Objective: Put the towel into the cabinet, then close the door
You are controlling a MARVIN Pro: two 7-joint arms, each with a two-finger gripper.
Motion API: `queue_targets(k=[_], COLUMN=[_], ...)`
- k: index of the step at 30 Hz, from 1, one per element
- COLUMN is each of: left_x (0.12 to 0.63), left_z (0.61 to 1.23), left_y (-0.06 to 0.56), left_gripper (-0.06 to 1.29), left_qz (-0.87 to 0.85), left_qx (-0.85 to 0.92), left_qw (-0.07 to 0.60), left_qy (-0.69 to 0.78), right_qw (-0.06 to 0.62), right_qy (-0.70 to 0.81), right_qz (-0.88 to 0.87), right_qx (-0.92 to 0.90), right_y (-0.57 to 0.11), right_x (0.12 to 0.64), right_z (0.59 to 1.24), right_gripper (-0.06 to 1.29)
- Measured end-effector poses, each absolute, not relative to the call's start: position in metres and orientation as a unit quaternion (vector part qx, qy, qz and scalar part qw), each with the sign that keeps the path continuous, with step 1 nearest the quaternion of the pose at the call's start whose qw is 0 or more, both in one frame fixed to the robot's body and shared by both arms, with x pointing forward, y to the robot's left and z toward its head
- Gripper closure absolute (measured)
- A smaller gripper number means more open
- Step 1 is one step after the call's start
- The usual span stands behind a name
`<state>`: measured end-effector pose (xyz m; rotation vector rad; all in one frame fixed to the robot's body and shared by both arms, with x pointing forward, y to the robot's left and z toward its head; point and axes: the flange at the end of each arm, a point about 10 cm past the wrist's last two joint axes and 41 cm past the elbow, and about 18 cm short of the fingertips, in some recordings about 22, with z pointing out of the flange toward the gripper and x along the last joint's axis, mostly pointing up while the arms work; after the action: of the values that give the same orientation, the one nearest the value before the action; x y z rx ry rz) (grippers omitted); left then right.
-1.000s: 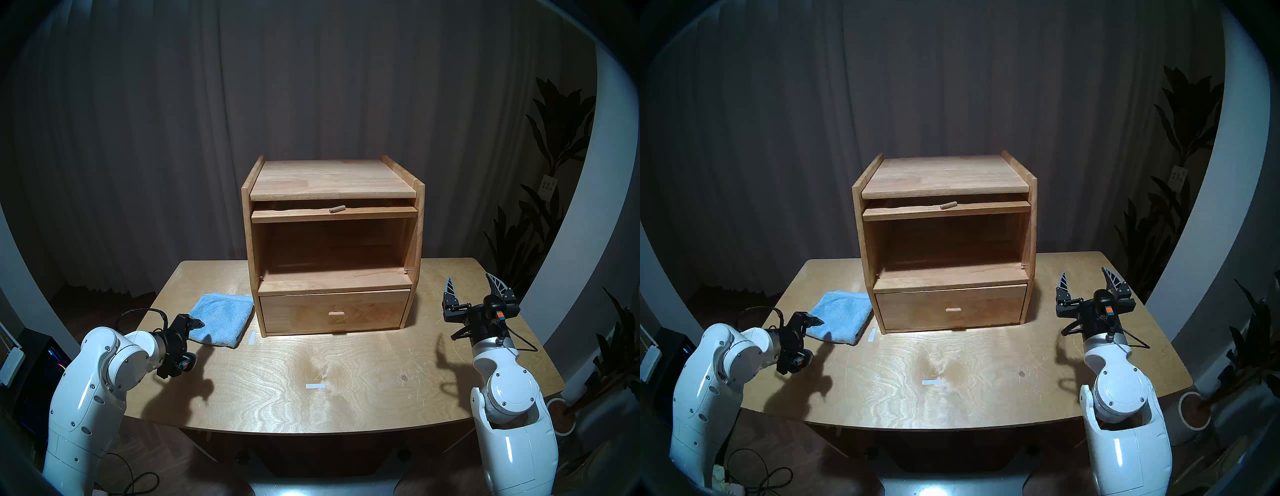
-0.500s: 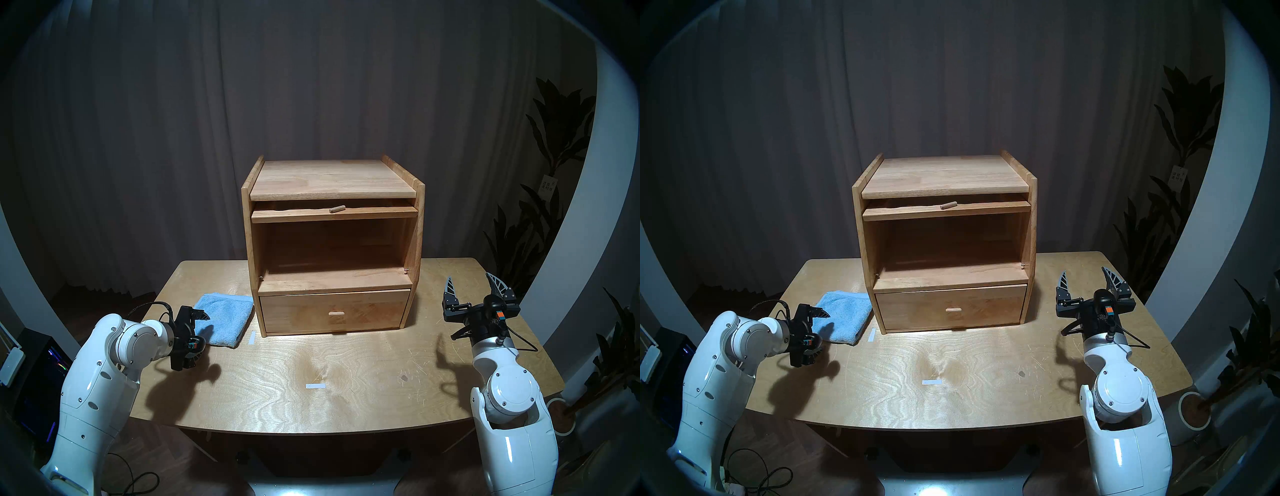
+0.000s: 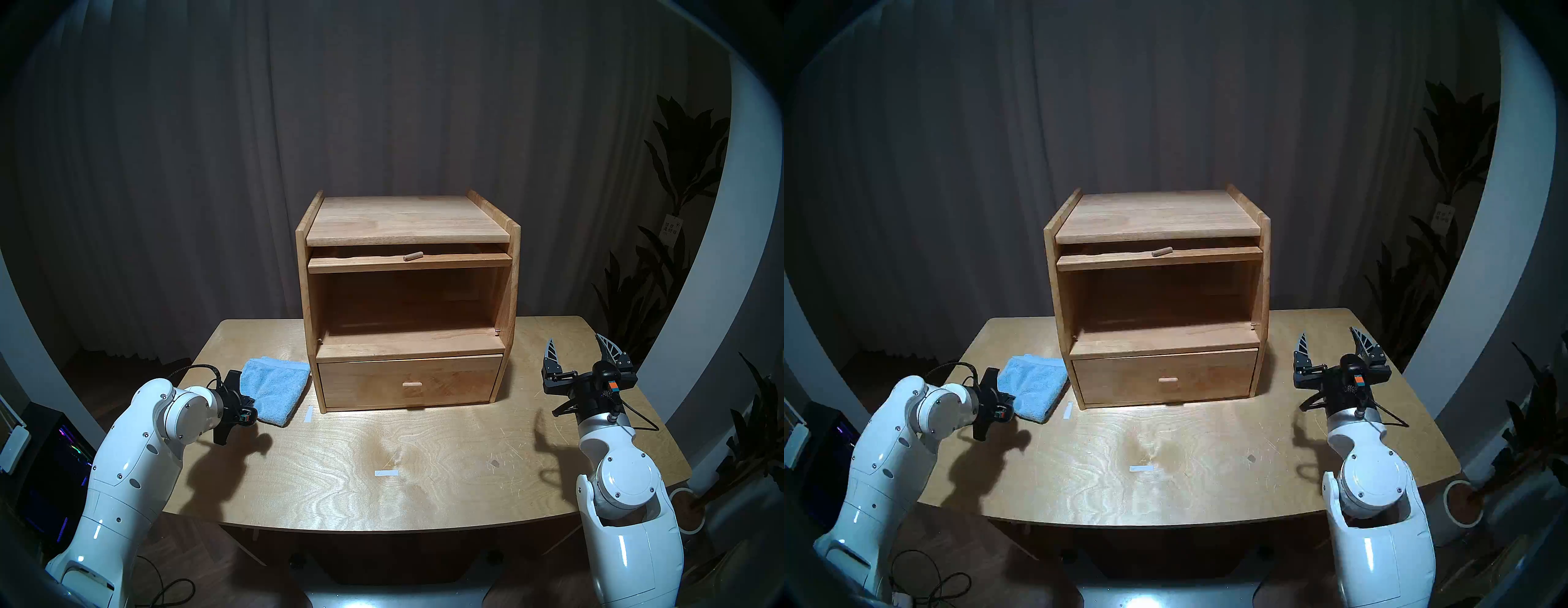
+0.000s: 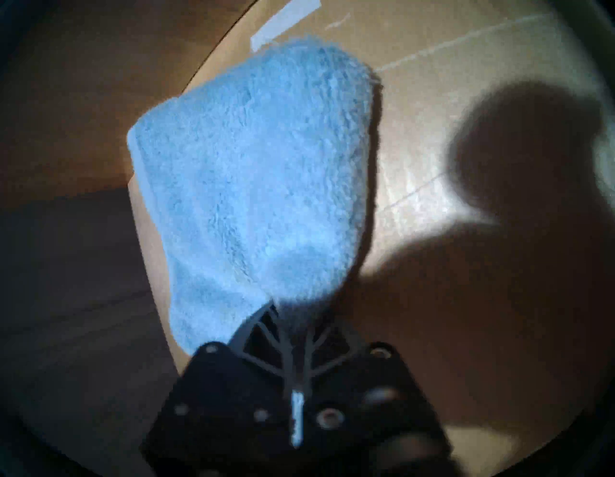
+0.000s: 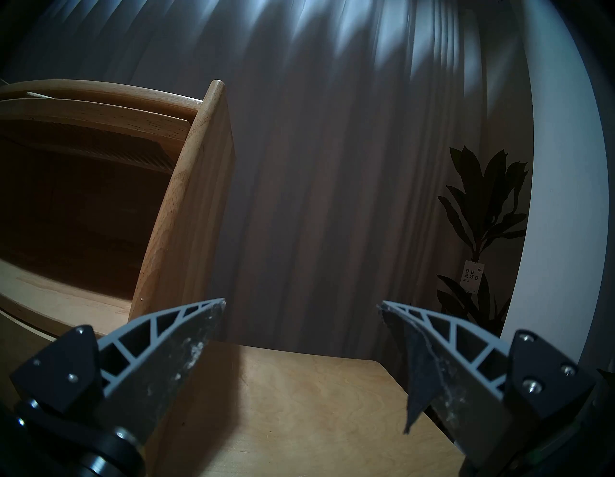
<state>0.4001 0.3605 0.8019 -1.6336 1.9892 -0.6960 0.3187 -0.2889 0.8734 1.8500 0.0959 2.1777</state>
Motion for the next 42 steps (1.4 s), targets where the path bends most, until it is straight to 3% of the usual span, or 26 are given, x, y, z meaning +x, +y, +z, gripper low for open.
queue_targets(k=[1, 11, 23, 42], left_x=[0.400, 0.386, 0.364, 0.326], left_z=[0.802, 0.810, 0.846, 0.910], left_y=[0.362, 0.366, 0.355, 0.306], left_gripper=[1.21, 1.26, 1.26, 1.26], left_qz=[-0.257, -0.346, -0.534, -0.746], left_qx=[-0.596, -0.593, -0.608, -0.546], left_qw=[0.232, 0.237, 0.230, 0.109], left_qy=[0.724, 0.688, 0.540, 0.365], right_qw=[0.141, 0.141, 0.141, 0.141], right_qy=[0.033, 0.033, 0.033, 0.032], right_qz=[0.754, 0.754, 0.752, 0.748], right_qx=[0.641, 0.641, 0.643, 0.648], right_y=[-0.289, -0.289, -0.289, -0.290], right_x=[0.319, 0.319, 0.319, 0.320], right_z=[0.873, 0.873, 0.871, 0.866], right_gripper=[-0.02, -0.02, -0.02, -0.02])
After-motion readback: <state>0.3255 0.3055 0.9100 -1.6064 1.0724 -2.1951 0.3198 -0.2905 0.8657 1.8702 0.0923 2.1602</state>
